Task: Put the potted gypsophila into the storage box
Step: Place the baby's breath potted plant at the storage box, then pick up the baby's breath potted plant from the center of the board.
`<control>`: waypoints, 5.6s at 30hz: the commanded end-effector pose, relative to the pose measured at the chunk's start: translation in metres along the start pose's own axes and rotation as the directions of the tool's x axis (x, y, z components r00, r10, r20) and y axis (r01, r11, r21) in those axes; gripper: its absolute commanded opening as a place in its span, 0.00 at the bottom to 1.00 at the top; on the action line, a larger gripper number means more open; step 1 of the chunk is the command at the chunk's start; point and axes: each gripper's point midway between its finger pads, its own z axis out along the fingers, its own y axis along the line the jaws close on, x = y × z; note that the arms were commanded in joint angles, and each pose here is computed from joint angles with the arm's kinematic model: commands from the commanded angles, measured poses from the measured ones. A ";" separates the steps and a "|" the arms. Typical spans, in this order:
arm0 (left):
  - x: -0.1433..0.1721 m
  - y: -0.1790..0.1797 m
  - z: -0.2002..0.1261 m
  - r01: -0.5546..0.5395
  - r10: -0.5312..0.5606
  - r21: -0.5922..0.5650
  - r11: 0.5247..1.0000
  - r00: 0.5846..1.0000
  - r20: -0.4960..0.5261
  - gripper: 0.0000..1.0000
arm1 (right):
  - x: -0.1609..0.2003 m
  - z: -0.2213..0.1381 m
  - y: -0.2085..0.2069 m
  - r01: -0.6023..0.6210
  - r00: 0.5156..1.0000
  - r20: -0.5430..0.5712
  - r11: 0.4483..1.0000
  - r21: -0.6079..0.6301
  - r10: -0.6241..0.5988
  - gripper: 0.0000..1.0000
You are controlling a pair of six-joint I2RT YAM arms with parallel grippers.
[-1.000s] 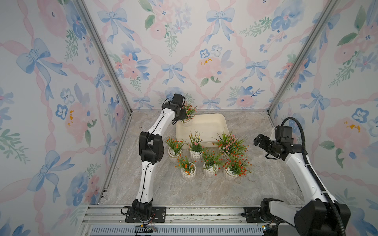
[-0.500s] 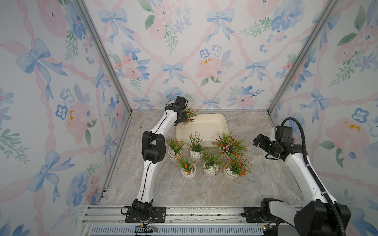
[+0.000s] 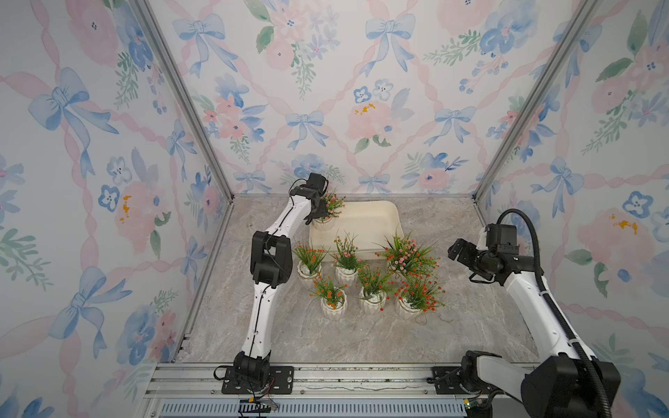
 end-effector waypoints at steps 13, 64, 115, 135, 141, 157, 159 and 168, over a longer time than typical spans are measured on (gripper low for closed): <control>-0.031 0.003 -0.006 0.070 -0.073 0.042 0.997 0.994 0.076 0.11 | 0.008 0.011 0.001 0.009 0.999 -0.041 1.000 0.003 -0.008 0.97; 0.095 0.161 -0.235 0.166 -0.170 0.037 0.985 0.972 0.161 0.98 | -0.005 0.038 0.206 0.366 0.925 0.009 0.887 -0.282 -0.379 0.97; 0.223 0.076 -0.129 0.263 -0.252 0.013 0.965 0.936 -0.245 0.60 | 0.040 0.082 0.215 0.313 0.929 -0.096 0.896 -0.315 -0.358 0.97; 0.236 0.076 -0.112 0.262 -0.252 -0.002 0.965 0.929 -0.272 0.50 | 0.046 0.083 0.203 0.296 0.933 -0.111 0.906 -0.302 -0.342 0.97; 0.237 0.075 -0.110 0.256 -0.246 -0.001 0.967 0.929 -0.276 0.47 | 0.045 0.083 0.200 0.292 0.935 -0.112 0.908 -0.299 -0.337 0.97; 0.240 0.074 -0.106 0.241 -0.234 -0.010 0.970 0.929 -0.286 0.30 | 0.050 0.088 0.198 0.285 0.934 -0.127 0.911 -0.300 -0.334 0.97; 0.240 0.072 -0.106 0.242 -0.234 -0.007 0.970 0.929 -0.285 0.29 | 0.050 0.088 0.198 0.284 0.934 -0.129 0.910 -0.302 -0.334 0.97; 0.241 0.069 -0.106 0.235 -0.225 0.000 0.972 0.930 -0.292 0.24 | 0.051 0.090 0.196 0.278 0.934 -0.136 0.913 -0.299 -0.329 0.97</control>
